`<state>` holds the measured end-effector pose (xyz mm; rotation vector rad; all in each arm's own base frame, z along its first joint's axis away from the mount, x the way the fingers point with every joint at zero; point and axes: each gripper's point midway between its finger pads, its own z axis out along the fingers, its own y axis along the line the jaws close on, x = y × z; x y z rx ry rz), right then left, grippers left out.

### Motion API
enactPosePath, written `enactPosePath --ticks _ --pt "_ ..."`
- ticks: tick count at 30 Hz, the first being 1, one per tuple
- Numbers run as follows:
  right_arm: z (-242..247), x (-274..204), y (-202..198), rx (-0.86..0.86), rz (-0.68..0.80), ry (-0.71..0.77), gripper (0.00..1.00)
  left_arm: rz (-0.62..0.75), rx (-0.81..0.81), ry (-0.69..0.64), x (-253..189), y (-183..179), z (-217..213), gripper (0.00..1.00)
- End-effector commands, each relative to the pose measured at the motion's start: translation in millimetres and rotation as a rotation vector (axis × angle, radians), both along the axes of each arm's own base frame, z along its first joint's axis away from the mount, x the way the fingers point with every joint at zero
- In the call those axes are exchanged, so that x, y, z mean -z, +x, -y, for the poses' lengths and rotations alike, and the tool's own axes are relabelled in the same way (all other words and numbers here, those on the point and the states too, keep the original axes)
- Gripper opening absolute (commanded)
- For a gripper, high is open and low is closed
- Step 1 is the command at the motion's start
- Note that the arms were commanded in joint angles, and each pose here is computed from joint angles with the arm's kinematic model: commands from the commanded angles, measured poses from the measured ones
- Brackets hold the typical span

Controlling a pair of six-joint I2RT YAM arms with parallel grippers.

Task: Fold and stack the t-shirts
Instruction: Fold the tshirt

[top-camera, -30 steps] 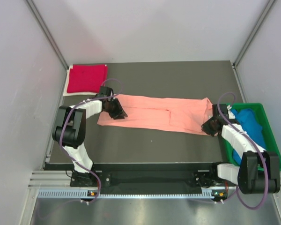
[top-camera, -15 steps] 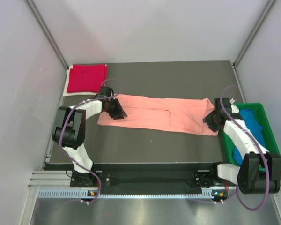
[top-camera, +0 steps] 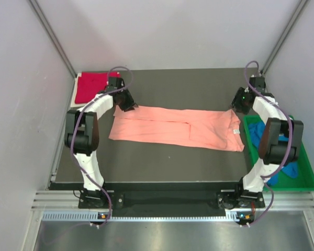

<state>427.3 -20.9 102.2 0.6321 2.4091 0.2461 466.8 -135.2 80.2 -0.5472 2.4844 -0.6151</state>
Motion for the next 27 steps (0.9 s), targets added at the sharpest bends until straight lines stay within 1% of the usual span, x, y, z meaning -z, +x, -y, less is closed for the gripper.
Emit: enactPosePath --ticks 1,3,4,5,8,13,18,19,21,24,25,27 --pt "0.8 -6.2 23.3 -0.152 0.061 -0.001 0.48 -0.022 -0.007 0.037 16.7 15.4 -13.4 0.34" --pt "6.8 -4.9 31.2 -0.155 0.063 -0.015 0.47 -0.034 -0.008 0.048 29.1 20.8 -15.6 0.34" --pt "8.1 4.6 33.5 -0.163 0.044 -0.009 0.47 -0.034 -0.006 0.052 33.2 22.8 -17.1 0.34" --pt "6.2 3.1 38.7 -0.193 0.055 0.004 0.46 -0.036 -0.007 0.054 37.1 24.6 -18.0 0.34" --pt "4.8 17.9 42.8 -0.231 0.029 0.025 0.45 -0.069 -0.006 0.064 57.2 27.1 -20.5 0.34" --pt "4.7 32.5 41.9 -0.246 0.004 0.043 0.43 -0.085 -0.022 0.076 69.2 30.5 -24.9 0.34" --pt "10.3 37.3 42.7 -0.23 0.001 0.027 0.42 -0.104 -0.049 0.11 74.4 28.9 -32.0 0.34" --pt "11.4 38.8 43.4 -0.224 0.001 0.023 0.4 -0.119 -0.056 0.116 77.0 25.9 -33.5 0.34" --pt "15.8 41.8 46.3 -0.203 0.01 0.012 0.36 -0.129 -0.073 0.138 77.5 24.2 -37.5 0.34" --pt "27.7 50.0 43.6 -0.145 0.0 -0.015 0.15 -0.167 -0.105 0.181 84.8 16.5 -48.2 0.34" --pt "33.0 46.3 49.1 -0.122 0.034 -0.029 0.0 -0.178 -0.118 0.193 87.5 14.1 -50.9 0.34" --pt "42.4 54.4 43.5 -0.055 0.047 -0.004 0.0 -0.204 -0.15 0.218 93.8 8.2 -60.5 0.34"
